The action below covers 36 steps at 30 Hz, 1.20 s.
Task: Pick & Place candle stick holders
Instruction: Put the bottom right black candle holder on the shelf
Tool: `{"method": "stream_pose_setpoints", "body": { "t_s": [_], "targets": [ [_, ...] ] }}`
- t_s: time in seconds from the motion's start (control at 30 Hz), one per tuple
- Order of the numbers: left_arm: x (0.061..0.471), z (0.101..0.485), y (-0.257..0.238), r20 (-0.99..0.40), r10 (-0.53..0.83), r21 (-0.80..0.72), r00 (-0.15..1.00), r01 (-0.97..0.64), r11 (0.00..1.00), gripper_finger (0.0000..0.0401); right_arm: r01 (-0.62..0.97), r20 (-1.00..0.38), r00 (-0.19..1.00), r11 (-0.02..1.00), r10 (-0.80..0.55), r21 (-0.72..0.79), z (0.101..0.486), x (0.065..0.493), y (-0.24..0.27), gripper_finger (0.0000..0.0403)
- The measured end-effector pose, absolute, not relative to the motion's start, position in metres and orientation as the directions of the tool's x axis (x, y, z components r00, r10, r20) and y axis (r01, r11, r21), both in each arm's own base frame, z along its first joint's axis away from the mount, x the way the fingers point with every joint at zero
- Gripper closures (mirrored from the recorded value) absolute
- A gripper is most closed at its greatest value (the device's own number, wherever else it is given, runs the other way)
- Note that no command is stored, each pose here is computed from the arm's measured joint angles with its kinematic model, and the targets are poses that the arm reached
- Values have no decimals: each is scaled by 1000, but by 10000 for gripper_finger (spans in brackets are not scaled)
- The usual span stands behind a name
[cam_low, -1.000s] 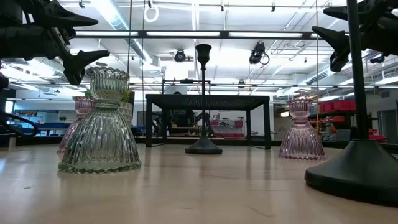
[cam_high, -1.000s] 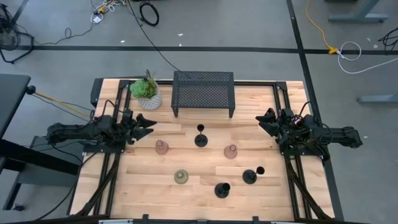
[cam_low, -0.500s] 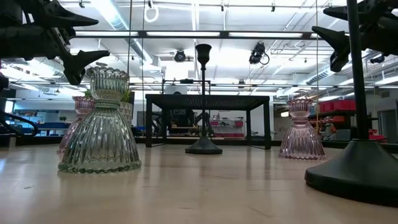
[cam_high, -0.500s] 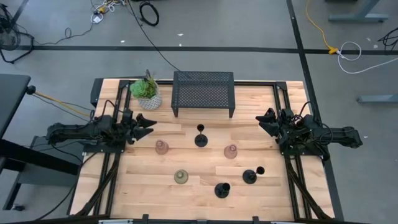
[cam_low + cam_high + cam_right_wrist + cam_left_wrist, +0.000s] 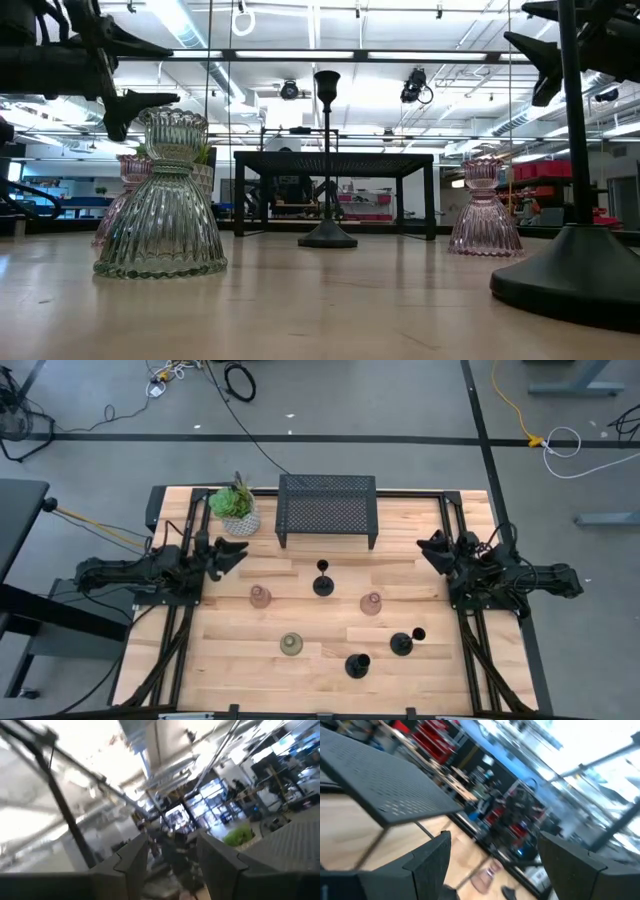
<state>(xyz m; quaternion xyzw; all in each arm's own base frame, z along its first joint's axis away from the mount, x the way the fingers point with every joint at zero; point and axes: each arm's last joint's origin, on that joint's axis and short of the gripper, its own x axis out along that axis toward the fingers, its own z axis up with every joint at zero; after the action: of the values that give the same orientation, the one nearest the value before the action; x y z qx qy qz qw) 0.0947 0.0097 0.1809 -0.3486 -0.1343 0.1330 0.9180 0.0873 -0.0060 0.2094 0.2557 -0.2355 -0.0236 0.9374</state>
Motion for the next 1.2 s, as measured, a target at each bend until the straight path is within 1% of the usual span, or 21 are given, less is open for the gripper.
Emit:
{"method": "stream_pose_setpoints", "body": {
  "t_s": [0.07, 0.13, 0.2, 0.3, 0.37, 0.43, 0.5, 0.57, 0.6, 0.67, 0.73, 0.77, 0.9, 1.0, 1.1, 1.17, 1.2],
  "targets": [
    [94, 181, 11, 152, 368, -671, 917, -178, 720, 103, -97, 435, 879, 822, -193, 561, 210, 87, -7, 232],
    [94, 181, 11, 149, 398, -658, 905, -210, 723, 103, -118, 401, 898, 777, -183, 618, 207, 88, -7, 232],
    [94, 181, 12, 148, 412, -651, 899, -225, 725, 103, -167, 378, 917, 734, -130, 658, 204, 90, -5, 232],
    [94, 181, 12, 147, 411, -639, 900, -230, 734, 103, -273, 376, 927, 662, -15, 698, 208, 91, 0, 232],
    [94, 181, 12, 147, 410, -639, 900, -230, 734, 103, -331, 383, 922, 626, 56, 706, 220, 91, 3, 235],
    [94, 180, 12, 146, 409, -637, 901, -230, 735, 103, -346, 376, 922, 633, 93, 693, 240, 90, 7, 241],
    [94, 180, 12, 146, 409, -637, 901, -231, 735, 103, -310, 315, 942, 650, 113, 694, 260, 92, 10, 251],
    [94, 180, 12, 145, 409, -635, 901, -232, 736, 103, -270, 223, 962, 666, 158, 695, 285, 94, 13, 262],
    [94, 180, 12, 145, 409, -636, 901, -232, 736, 103, -248, 163, 969, 672, 188, 698, 297, 96, 16, 268],
    [94, 180, 12, 144, 409, -635, 901, -232, 737, 103, -167, -16, 966, 670, 258, 723, 313, 99, 21, 278],
    [94, 180, 12, 139, 409, -634, 902, -236, 736, 103, -50, -225, 917, 655, 330, 754, 322, 103, 26, 286],
    [94, 180, 12, 138, 409, -634, 902, -237, 737, 103, -21, -287, 884, 645, 368, 764, 327, 105, 30, 287],
    [94, 180, 12, 138, 409, -634, 902, -237, 736, 103, -32, -354, 751, 566, 558, 824, 352, 115, 45, 289],
    [94, 179, 12, 136, 409, -633, 902, -238, 736, 103, 59, -434, 624, 515, 650, 855, 355, 115, 57, 289],
    [94, 178, 12, 119, 412, -630, 904, -252, 735, 103, 171, -535, 517, 532, 668, 829, 346, 109, 69, 289],
    [94, 177, 12, 113, 412, -628, 904, -256, 735, 103, 204, -569, 489, 548, 661, 811, 343, 105, 76, 289],
    [94, 177, 12, 110, 412, -628, 905, -258, 734, 103, 212, -576, 493, 552, 653, 807, 343, 103, 80, 289]
  ]
}}
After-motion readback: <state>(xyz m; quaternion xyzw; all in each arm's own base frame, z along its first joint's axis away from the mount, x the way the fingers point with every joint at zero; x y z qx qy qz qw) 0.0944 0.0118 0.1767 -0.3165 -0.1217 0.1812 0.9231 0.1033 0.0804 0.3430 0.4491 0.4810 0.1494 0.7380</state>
